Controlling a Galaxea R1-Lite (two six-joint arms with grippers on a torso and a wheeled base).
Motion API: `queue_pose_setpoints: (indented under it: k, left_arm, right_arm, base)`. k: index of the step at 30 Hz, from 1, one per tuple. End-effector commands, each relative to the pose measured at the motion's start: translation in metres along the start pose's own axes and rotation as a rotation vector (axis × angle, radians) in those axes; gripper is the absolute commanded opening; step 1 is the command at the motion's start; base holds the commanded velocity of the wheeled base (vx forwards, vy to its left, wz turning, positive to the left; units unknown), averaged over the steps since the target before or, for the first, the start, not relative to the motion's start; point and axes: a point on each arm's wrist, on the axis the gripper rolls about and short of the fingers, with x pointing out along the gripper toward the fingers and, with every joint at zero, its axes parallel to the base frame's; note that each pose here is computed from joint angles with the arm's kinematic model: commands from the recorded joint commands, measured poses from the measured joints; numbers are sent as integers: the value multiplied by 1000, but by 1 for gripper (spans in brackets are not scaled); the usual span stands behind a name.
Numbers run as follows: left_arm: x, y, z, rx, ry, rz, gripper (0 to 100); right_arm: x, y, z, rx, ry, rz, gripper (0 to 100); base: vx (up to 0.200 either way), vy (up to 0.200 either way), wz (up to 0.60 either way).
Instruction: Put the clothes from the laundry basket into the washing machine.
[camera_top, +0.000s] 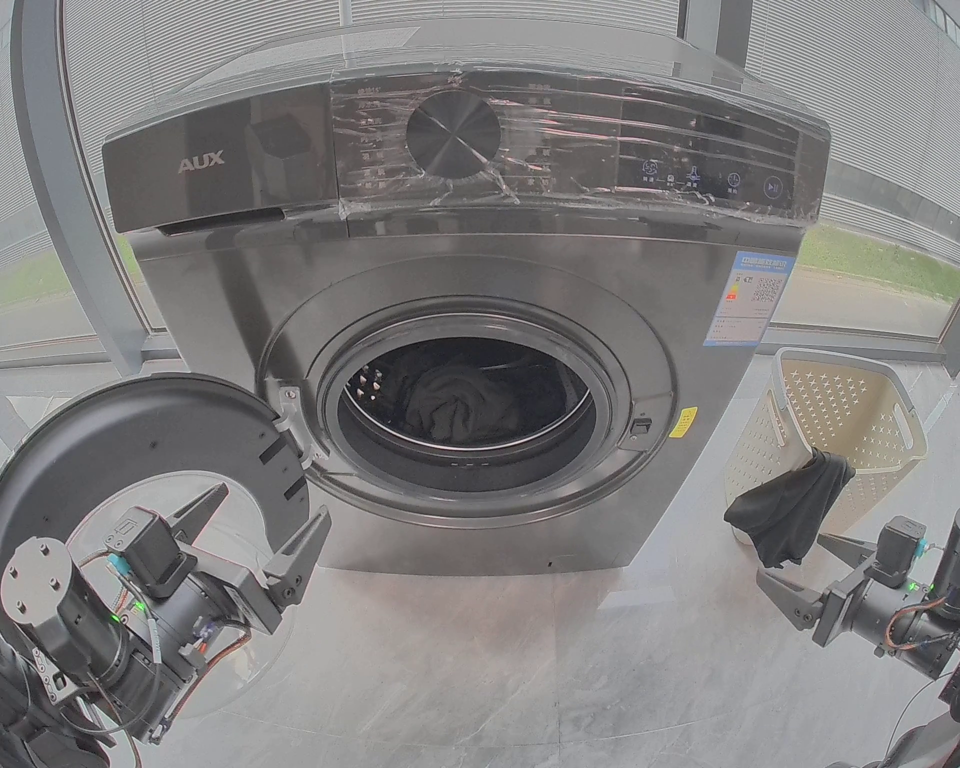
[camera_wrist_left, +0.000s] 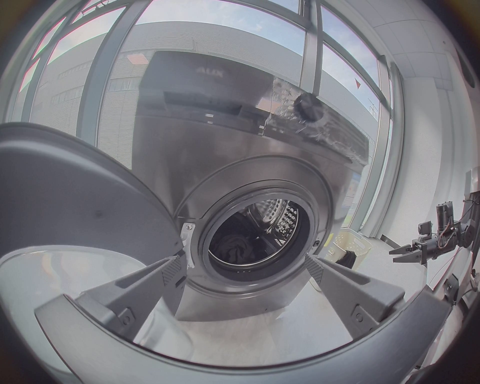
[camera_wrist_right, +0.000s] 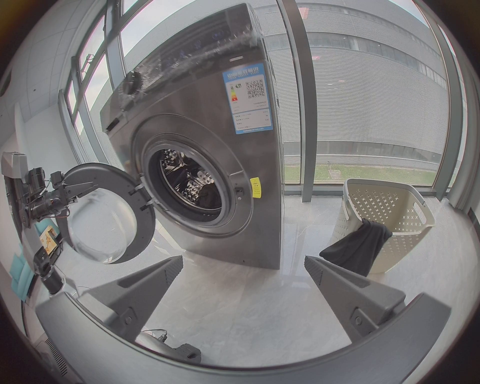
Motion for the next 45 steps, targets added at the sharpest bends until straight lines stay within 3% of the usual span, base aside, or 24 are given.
queue_pose_setpoints:
  k: [1,4,8,10,12,15,18,21,23,25,27,29,32,39,41,45]
  left_arm:
    - [-29,10,19,-17,-75,1,100]
    - [-44,15,27,-22,-98,-8,100]
    - [-68,24,29,27,-74,-2,100]
    - [-74,27,28,29,-62,8,100]
    - [-86,39,22,46,-4,98,100]
    - [-108,49,17,24,1,146,100]
    - [-123,55,12,23,12,189,100]
    - [-138,62,3,5,19,297,100]
    - [-150,65,-3,20,17,367,100]
    - [-164,67,-12,30,8,418,100]
    - [-178,66,-27,17,15,437,100]
    - [-185,64,-37,-9,35,426,100]
    - [-187,62,-36,-10,0,401,100]
    - [-192,58,-38,50,-63,471,100]
    - [-192,59,-38,52,-61,503,100]
    - [-194,59,-38,89,-68,480,100]
  right_arm:
    - [-50,-2,1,2,-114,-9,100]
    - [-77,-3,-5,2,-173,-20,100]
    - [-106,-8,-20,-6,-238,-83,100]
    - [-113,-8,-25,-13,-256,-106,100]
    - [-129,-8,-40,-21,-299,-141,100]
    - [-140,-6,-53,-31,-342,-177,100]
    - [-145,-4,-65,-49,-364,-188,100]
    - [-144,-5,-67,-30,-325,-191,100]
    - [-142,-6,-72,-18,-272,-212,100]
    - [-142,-6,-73,1,-252,-230,100]
    - [-142,-6,-72,9,-265,-270,100]
    - [-143,-4,-74,13,-274,-320,100]
    - [-147,-2,-76,-12,-322,-333,100]
    - [-147,-1,-77,-63,-316,-318,100]
    - [-147,-2,-77,-63,-315,-326,100]
    - [-147,-2,-77,-59,-314,-330,100]
  base:
    - [-200,0,0]
    - [0,0,0]
    - [0,0,0]
    - [0,0,0]
    - [0,0,0]
    - [0,0,0]
    - [0,0,0]
    - [0,0,0]
    - [0,0,0]
    - [0,0,0]
    - [0,0,0]
    - [0,0,0]
    - [0,0,0]
    - [0,0,0]
    - [0,0,0]
    - [0,0,0]
